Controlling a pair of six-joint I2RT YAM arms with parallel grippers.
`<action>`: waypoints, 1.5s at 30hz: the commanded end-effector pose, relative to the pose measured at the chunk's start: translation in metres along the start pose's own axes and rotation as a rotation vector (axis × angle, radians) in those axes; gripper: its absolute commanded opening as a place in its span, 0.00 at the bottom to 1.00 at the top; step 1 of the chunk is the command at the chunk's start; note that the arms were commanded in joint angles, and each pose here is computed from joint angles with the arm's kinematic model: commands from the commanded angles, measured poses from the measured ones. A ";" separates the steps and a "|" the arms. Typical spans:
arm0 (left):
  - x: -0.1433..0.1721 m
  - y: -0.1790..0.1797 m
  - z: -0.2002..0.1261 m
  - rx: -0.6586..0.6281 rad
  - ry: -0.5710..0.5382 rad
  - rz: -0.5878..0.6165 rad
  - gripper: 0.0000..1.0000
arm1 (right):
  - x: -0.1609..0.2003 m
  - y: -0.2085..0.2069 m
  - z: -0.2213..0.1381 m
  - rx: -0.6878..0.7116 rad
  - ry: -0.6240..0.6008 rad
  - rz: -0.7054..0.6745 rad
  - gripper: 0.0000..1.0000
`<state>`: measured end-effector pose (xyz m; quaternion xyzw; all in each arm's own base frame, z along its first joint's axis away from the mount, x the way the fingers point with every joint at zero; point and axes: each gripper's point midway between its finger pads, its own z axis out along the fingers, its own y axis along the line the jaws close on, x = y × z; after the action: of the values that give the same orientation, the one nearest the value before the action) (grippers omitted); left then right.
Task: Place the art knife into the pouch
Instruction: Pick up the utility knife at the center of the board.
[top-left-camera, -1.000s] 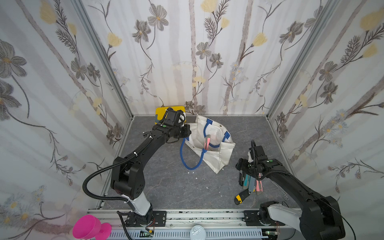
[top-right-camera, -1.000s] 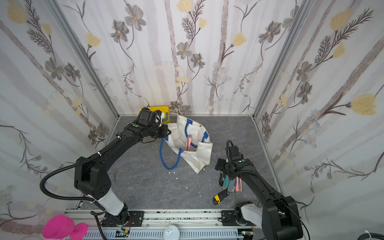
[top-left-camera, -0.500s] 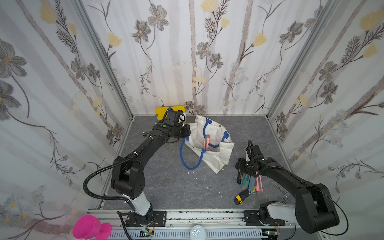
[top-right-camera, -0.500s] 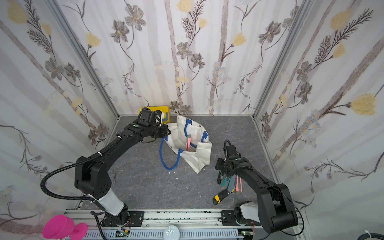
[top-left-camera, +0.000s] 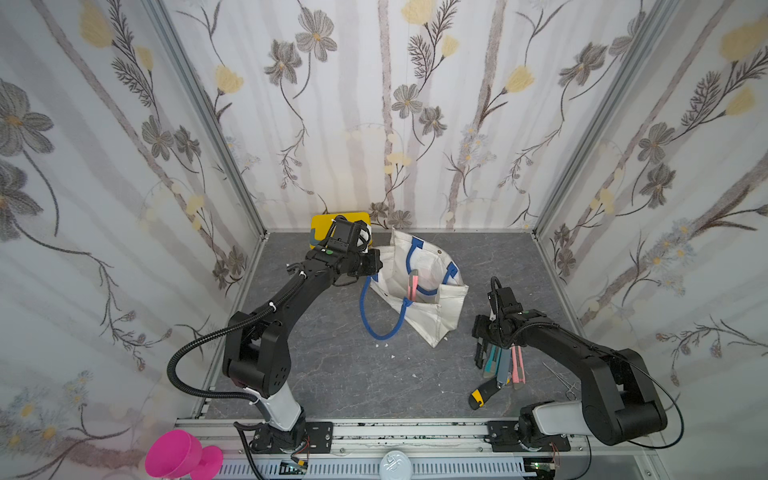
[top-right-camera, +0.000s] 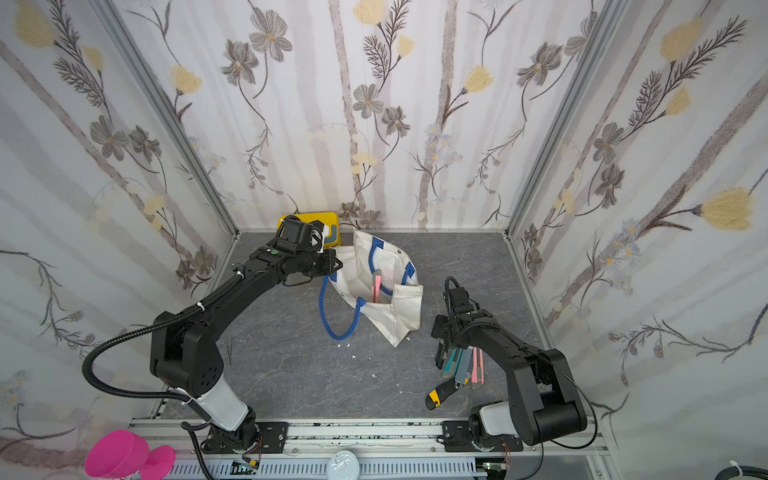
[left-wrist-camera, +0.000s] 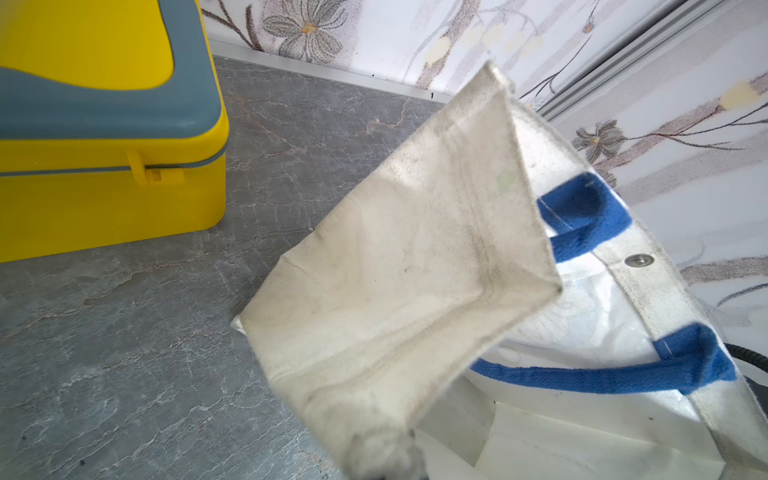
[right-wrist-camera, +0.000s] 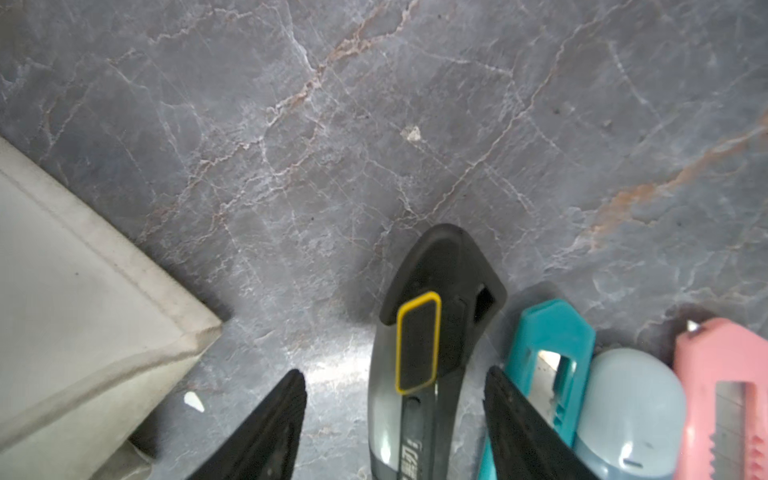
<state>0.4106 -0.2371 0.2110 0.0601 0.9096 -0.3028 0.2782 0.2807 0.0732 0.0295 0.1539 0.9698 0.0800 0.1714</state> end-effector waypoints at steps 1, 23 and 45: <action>-0.004 -0.003 -0.001 0.018 -0.012 0.007 0.00 | -0.011 0.002 0.004 0.012 -0.035 -0.009 0.63; -0.002 -0.002 0.002 0.019 -0.006 0.004 0.00 | -0.058 0.022 -0.049 -0.052 -0.230 -0.028 0.12; -0.003 -0.002 0.001 0.011 -0.012 0.005 0.00 | -0.143 0.141 -0.240 -0.340 -0.607 -0.135 0.06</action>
<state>0.4104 -0.2380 0.2098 0.0605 0.9096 -0.3049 0.2756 0.3575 0.1203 0.3107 0.0818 0.8652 0.1654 0.4662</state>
